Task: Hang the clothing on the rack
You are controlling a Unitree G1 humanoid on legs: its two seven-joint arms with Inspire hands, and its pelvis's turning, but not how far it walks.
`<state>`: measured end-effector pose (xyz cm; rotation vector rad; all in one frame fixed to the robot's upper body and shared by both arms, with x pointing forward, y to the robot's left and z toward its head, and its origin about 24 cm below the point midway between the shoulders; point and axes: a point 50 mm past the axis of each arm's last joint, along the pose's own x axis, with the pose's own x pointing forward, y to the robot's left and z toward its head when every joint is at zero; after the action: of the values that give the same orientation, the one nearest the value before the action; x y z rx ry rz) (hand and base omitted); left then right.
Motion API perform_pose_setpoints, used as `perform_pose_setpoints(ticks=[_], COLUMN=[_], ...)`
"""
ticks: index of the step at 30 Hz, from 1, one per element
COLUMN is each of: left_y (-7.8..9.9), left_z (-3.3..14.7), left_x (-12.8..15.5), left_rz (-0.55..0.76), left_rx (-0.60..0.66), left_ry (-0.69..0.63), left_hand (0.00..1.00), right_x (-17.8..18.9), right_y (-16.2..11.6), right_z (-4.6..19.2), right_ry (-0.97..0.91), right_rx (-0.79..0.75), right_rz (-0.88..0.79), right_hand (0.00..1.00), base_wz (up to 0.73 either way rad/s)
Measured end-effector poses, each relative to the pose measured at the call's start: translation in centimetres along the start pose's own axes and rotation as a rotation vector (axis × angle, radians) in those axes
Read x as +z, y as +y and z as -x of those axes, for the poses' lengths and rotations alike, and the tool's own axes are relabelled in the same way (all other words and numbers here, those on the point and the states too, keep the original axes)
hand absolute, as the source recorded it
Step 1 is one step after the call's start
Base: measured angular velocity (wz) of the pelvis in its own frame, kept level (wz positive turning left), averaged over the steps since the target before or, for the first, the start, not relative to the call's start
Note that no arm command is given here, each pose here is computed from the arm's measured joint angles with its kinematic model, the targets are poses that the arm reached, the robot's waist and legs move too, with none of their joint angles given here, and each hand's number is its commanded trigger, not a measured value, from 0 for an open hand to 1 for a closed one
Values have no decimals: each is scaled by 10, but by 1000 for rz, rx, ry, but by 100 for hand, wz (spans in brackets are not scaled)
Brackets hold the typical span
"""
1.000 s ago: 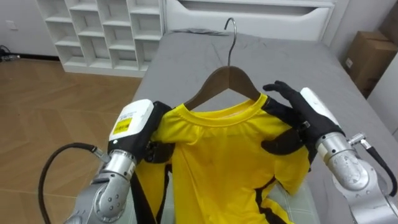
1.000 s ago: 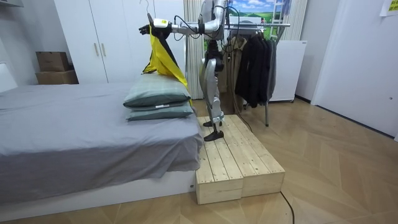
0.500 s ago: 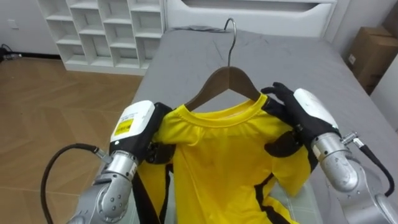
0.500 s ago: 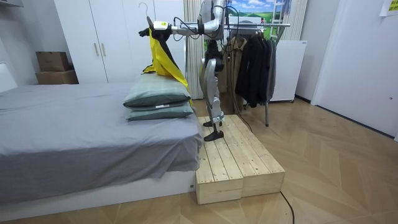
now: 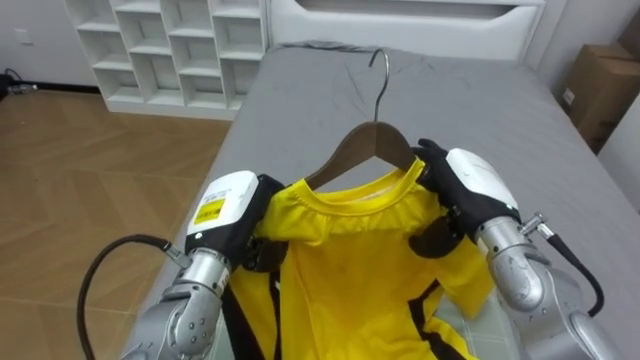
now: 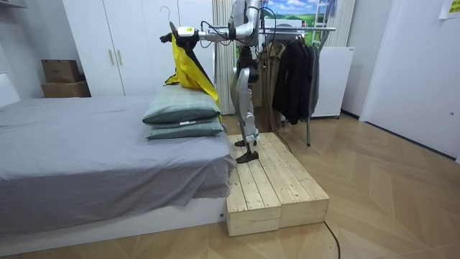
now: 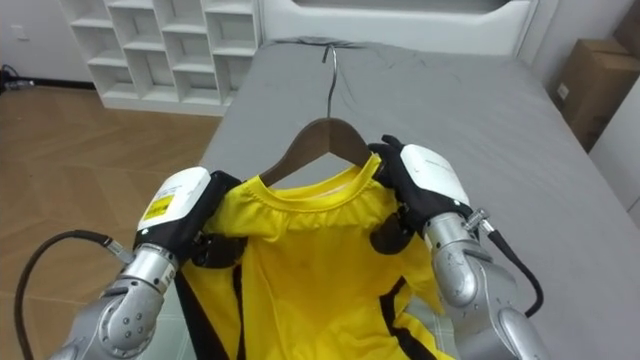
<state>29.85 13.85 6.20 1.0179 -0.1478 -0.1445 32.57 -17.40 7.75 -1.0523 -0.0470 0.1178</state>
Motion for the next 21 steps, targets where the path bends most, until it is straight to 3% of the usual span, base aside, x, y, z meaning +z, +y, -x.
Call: perform_pose_setpoints(ticks=[2, 3, 5, 6, 7, 21], left_y=[0, 0, -1, -1, -1, -1], left_z=[0, 0, 0, 0, 0, 0], left_x=[0, 0, 0, 0, 0, 1], left_rz=[-8, -8, -9, -9, -10, -25], left_rx=[0, -3, -9, -9, -9, -6], left_ry=[-1, 0, 2, 2, 2, 4], left_hand=[100, 100, 100, 100, 100, 100], right_x=[0, 0, 0, 0, 0, -5], right_y=[1, 2, 2, 2, 2, 6], right_z=[0, 0, 0, 0, 0, 0], right_ry=[6, 9, 11, 11, 11, 53], right_rx=[4, 6, 9, 9, 9, 26], right_rz=[2, 3, 3, 3, 3, -12], right_hand=[0, 5, 67, 80, 100, 100], base_wz=[0, 0, 0, 0, 0, 0])
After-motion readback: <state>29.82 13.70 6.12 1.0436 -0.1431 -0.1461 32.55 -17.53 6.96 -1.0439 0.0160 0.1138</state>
